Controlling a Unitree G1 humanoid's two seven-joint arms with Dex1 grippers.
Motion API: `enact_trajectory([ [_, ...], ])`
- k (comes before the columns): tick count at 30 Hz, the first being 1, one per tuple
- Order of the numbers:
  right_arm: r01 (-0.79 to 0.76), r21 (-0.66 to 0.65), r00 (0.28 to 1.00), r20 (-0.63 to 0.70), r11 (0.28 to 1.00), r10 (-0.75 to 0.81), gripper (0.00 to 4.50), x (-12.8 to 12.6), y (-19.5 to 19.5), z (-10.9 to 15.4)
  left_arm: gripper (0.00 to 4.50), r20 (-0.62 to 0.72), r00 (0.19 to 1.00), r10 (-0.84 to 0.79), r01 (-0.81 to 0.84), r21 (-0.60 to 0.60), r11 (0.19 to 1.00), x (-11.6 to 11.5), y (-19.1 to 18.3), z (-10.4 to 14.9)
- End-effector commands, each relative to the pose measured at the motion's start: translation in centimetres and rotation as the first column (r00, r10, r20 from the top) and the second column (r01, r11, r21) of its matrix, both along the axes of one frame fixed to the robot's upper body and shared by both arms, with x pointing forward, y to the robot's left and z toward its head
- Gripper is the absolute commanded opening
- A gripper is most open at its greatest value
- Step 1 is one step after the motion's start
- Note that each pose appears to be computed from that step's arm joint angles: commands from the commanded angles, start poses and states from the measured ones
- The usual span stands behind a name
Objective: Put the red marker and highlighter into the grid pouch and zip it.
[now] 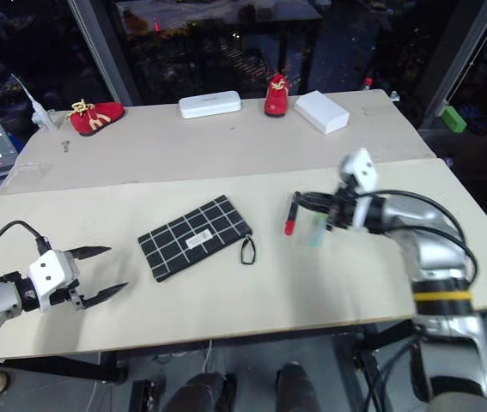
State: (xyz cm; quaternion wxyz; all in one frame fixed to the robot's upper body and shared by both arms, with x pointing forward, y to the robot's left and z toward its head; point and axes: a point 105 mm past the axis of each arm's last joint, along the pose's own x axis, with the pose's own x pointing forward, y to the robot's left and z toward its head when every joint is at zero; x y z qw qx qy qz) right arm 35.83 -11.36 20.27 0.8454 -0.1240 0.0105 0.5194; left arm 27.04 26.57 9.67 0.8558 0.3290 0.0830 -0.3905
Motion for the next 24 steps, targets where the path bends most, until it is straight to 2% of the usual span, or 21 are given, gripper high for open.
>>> enact_trajectory([
  [1,-0.031,-0.17,0.998,0.048,0.985,0.04,0.04,0.8,4.3,-1.1,4.5,0.055,0.997,-0.045,0.043,0.044,0.998,0.7,-0.7,0.6],
  [7,0.056,-0.33,0.998,0.048,0.942,-0.042,0.04,3.6,8.1,-4.4,4.5,0.073,0.989,-0.126,0.122,0.056,0.991,1.0,-2.8,-0.2],
  [11,0.033,-0.423,0.998,0.066,0.906,-0.005,0.04,3.9,8.8,-6.5,4.5,0.081,0.986,-0.143,0.138,0.059,0.989,1.0,-3.1,-0.3],
  [16,-0.018,-0.631,0.988,0.107,0.775,0.11,0.04,3.3,8.0,-10.4,4.5,0.084,0.984,-0.155,0.15,0.062,0.987,1.0,-3.2,-0.5],
  [21,-0.02,-0.696,0.975,0.145,0.718,0.168,0.04,3.3,7.8,-11.5,4.5,0.091,0.98,-0.179,0.173,0.075,0.982,1.1,-3.6,-0.7],
  [24,-0.014,-0.685,0.971,0.164,0.728,0.172,0.04,3.5,8.2,-11.2,4.5,0.143,0.965,-0.22,0.2,0.144,0.969,1.7,-4.2,-0.9],
])
